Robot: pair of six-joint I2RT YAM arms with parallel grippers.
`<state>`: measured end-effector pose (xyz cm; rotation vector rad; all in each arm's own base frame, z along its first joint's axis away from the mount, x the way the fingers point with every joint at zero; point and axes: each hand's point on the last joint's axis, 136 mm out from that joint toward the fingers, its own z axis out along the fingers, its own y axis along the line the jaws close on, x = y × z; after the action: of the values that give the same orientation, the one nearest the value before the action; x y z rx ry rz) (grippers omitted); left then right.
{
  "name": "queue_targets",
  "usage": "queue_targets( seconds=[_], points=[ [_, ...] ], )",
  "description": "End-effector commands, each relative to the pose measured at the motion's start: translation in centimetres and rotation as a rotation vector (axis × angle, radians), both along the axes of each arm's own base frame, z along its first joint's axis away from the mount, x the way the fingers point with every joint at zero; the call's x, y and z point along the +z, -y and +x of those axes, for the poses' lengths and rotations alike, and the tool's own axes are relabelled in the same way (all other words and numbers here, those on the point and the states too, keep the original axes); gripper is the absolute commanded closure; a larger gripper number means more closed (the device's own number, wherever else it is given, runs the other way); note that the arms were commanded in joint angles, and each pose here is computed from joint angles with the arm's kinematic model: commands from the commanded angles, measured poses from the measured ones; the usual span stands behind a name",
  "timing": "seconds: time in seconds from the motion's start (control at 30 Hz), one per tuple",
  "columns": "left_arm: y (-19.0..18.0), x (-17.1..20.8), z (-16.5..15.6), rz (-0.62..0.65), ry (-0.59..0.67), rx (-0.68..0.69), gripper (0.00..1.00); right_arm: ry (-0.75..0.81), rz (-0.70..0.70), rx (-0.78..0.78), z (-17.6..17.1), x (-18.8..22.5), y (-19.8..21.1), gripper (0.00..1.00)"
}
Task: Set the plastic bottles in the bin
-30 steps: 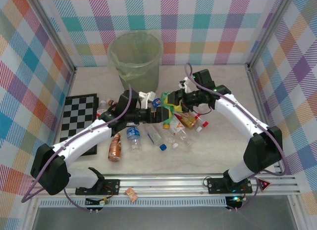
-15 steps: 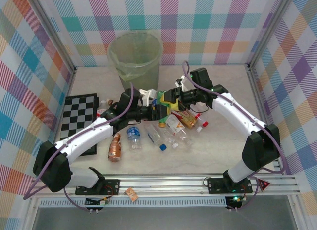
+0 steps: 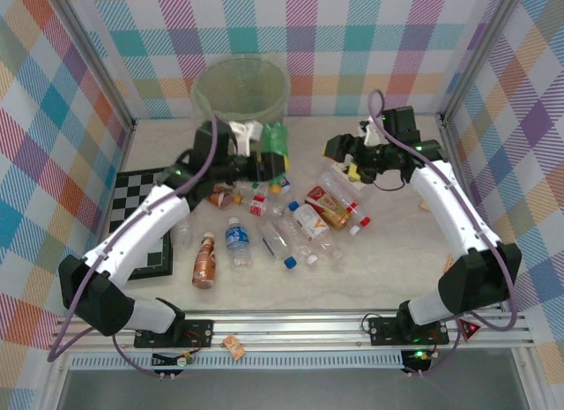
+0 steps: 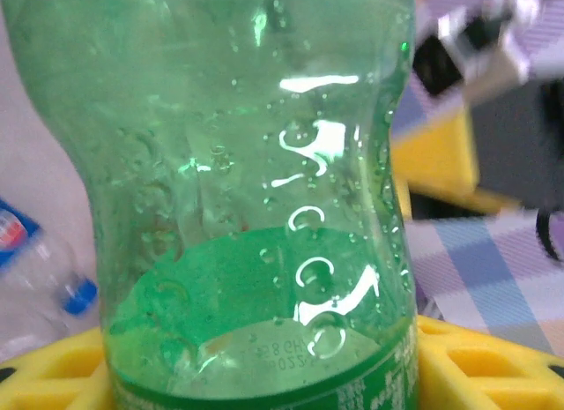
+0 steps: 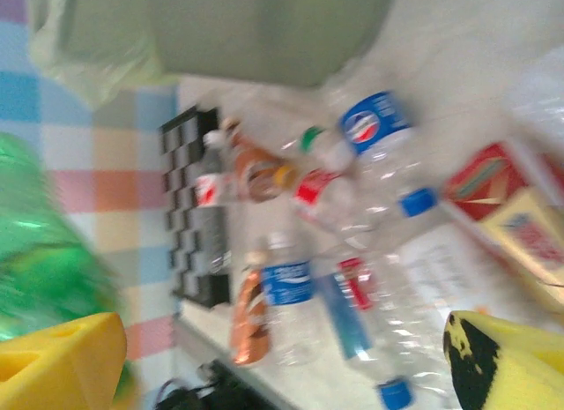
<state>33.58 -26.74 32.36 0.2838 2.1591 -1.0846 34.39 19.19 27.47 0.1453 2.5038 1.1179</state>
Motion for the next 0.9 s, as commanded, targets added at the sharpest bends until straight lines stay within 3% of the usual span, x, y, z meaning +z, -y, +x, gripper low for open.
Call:
queue_targets(
  seconds=[0.0,0.47,0.67,0.87],
  points=[
    [-2.7,1.8,2.7,0.097,0.044,0.036,0.56,0.011,-0.249,-0.034,-2.3,-2.5,3.5,0.07],
    [-9.8,6.9,19.5,0.087,0.273,0.328,0.71,0.002,-0.461,-0.087,-5.6,-7.2,7.8,0.12],
    [-10.7,5.6,24.7,0.133,0.295,0.410,0.71,-0.010,-0.512,-0.095,-5.7,-8.0,8.6,0.13],
    [-10.6,1.5,27.1,0.191,0.227,0.406,0.71,-0.017,-0.563,-0.099,-5.5,-8.6,9.3,0.13]
  ],
)
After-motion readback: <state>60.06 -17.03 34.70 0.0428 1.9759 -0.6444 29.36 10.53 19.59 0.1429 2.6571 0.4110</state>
